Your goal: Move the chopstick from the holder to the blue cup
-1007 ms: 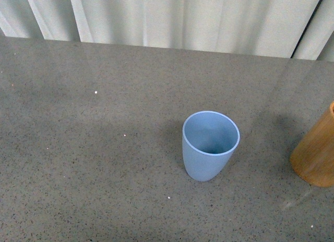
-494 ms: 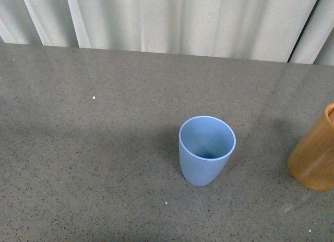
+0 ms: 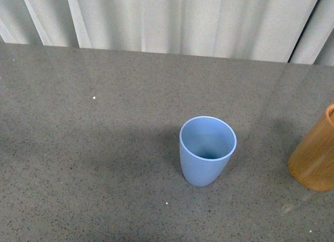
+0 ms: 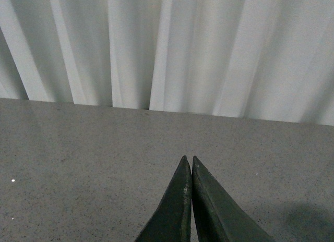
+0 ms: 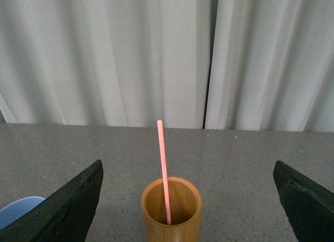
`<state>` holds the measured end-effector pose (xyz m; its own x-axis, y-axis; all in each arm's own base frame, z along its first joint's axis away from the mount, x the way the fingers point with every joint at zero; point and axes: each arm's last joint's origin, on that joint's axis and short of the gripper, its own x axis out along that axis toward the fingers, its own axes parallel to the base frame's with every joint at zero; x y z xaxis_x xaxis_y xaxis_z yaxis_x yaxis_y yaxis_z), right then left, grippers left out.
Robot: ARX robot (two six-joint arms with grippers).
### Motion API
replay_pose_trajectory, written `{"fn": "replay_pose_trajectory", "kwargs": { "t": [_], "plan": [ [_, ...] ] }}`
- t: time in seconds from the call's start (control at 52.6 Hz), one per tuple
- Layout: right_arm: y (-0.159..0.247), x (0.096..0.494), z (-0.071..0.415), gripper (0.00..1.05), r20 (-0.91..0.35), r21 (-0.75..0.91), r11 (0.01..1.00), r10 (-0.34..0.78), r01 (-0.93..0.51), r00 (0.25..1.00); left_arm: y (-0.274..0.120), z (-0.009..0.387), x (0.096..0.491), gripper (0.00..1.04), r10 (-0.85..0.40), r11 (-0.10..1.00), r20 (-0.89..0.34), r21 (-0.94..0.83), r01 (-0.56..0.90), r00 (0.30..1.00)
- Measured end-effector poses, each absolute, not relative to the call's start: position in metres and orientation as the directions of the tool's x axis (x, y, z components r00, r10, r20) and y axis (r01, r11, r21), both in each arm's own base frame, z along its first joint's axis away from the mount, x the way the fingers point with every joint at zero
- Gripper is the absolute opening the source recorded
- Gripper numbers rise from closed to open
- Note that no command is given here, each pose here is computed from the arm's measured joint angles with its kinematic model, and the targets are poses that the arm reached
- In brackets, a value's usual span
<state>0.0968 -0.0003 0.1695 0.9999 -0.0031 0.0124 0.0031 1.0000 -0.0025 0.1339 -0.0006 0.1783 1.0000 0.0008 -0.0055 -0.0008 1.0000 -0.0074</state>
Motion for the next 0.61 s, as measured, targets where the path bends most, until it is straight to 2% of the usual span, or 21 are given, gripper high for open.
{"fn": "replay_pose_trajectory", "kwargs": {
  "t": [0.608],
  "plan": [
    [0.0,0.097,0.169,0.95,0.012,-0.003,1.0,-0.003,0.003,1.0,0.0,0.173,0.116,0.04,-0.002,1.0,0.021,-0.006,0.002,1.0]
  ]
}}
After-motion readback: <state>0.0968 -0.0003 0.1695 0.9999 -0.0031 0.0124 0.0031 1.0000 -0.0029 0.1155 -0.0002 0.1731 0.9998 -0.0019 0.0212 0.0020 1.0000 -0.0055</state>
